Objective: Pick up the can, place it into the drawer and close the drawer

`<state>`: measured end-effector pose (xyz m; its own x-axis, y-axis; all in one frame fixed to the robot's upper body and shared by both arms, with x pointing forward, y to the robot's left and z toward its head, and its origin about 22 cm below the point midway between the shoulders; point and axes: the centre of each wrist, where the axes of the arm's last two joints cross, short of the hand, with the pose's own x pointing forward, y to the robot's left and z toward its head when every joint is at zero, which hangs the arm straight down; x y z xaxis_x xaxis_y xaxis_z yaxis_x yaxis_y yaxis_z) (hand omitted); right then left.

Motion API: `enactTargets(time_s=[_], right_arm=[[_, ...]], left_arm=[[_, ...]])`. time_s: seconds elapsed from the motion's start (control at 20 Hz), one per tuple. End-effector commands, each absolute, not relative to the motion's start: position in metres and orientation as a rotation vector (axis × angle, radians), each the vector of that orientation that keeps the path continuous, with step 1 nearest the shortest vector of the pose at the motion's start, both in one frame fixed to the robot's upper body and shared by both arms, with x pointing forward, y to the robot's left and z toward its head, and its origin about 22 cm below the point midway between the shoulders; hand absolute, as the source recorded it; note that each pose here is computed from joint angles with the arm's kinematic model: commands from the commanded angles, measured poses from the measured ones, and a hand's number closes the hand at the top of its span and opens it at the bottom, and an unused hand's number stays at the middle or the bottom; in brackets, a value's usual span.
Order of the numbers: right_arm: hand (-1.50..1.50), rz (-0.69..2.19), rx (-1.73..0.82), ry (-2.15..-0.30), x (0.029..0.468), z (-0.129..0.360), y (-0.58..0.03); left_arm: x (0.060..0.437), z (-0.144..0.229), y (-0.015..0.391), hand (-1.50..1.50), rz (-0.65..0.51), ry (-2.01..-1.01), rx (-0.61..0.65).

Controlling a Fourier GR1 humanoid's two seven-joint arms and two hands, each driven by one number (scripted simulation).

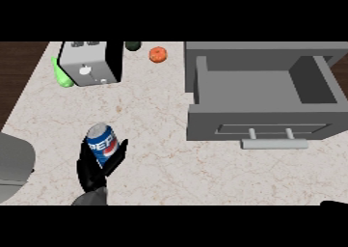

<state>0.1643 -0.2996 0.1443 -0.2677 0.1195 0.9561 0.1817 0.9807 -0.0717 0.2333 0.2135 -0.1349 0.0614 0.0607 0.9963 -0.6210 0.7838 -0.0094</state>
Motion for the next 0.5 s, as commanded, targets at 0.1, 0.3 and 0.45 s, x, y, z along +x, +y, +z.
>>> enactTargets(time_s=[0.1, 0.3, 0.45], right_arm=[[-1.50, -0.051, -0.226, -1.864, 0.169, 0.138, -0.302], [-1.50, -0.062, -0.240, -1.852, 0.160, 0.143, -0.314], [-1.50, -0.051, -0.245, -1.855, 0.173, 0.141, -0.301]], left_arm=[[0.261, -0.129, 0.219, 1.50, 0.534, -1.491, 0.403], [0.261, -0.131, 0.199, 1.50, 0.527, -1.521, 0.396], [0.267, -0.131, 0.202, 1.50, 0.512, -1.558, 0.382]])
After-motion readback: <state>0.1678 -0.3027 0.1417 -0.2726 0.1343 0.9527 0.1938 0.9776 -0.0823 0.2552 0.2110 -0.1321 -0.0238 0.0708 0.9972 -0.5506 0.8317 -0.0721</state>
